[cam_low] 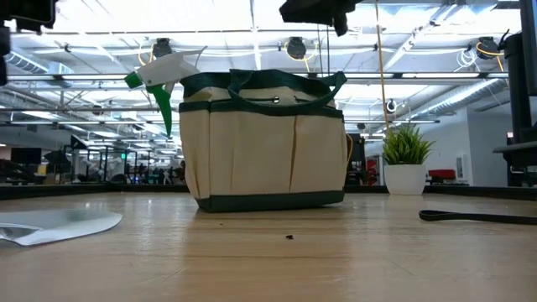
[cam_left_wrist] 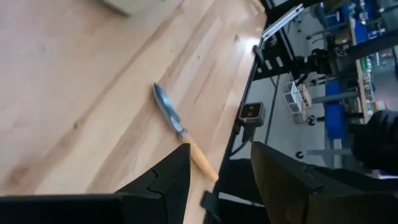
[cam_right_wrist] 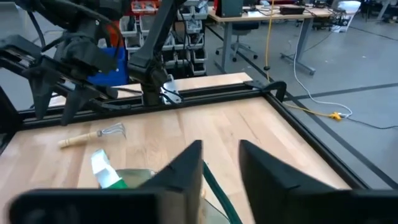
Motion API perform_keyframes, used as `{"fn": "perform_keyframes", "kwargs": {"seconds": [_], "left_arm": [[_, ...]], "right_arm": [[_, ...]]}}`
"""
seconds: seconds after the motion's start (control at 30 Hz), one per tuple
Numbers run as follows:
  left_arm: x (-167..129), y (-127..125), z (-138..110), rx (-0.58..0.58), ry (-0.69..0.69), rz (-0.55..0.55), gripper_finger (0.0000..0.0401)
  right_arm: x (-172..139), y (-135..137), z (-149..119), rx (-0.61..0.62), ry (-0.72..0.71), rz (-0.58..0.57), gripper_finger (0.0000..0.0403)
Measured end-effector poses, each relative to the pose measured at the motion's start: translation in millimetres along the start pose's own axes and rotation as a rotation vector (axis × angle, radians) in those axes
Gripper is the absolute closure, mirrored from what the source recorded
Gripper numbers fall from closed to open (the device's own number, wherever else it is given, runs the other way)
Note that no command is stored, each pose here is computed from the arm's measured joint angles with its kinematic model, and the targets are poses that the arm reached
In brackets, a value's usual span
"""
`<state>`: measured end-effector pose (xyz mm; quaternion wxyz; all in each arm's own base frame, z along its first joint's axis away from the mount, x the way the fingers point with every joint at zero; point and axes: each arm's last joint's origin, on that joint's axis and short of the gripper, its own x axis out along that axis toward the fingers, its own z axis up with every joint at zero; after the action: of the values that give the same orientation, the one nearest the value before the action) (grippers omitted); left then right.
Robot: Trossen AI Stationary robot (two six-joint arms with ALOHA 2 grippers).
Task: Pick & Place Garden tools in Gardening bag
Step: Put the left hand rake into the gardening bag
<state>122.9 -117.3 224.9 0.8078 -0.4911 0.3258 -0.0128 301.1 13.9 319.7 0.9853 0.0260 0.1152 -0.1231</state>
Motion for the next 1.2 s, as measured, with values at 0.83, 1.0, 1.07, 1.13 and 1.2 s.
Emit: {"fn": "perform_keyframes", "kwargs": {"seconds": [0.83,1.0,1.07,1.13,1.2], "left_arm": [[-3,23,-48,0.379,0.844,0.106,0.0226],[-4,21,-50,0.809,0.931,-0.167,0.0226],[-4,20,-50,0.935,0.930,-0.240,0.0226],[-4,21,-49,1.008,0.923,-0.272,0.0226],[-3,22,-48,1.046,0.907,-0.265,0.0226]], "right_arm": [[-24,0,-10,0.062,0.004,0.032,0.0402],[-24,0,-8,0.068,-0.016,0.035,0.0402],[-24,0,-7,0.070,-0.027,0.036,0.0402],[-24,1,-7,0.070,-0.028,0.036,0.0402],[-24,1,-7,0.072,-0.029,0.036,0.0402]]}}
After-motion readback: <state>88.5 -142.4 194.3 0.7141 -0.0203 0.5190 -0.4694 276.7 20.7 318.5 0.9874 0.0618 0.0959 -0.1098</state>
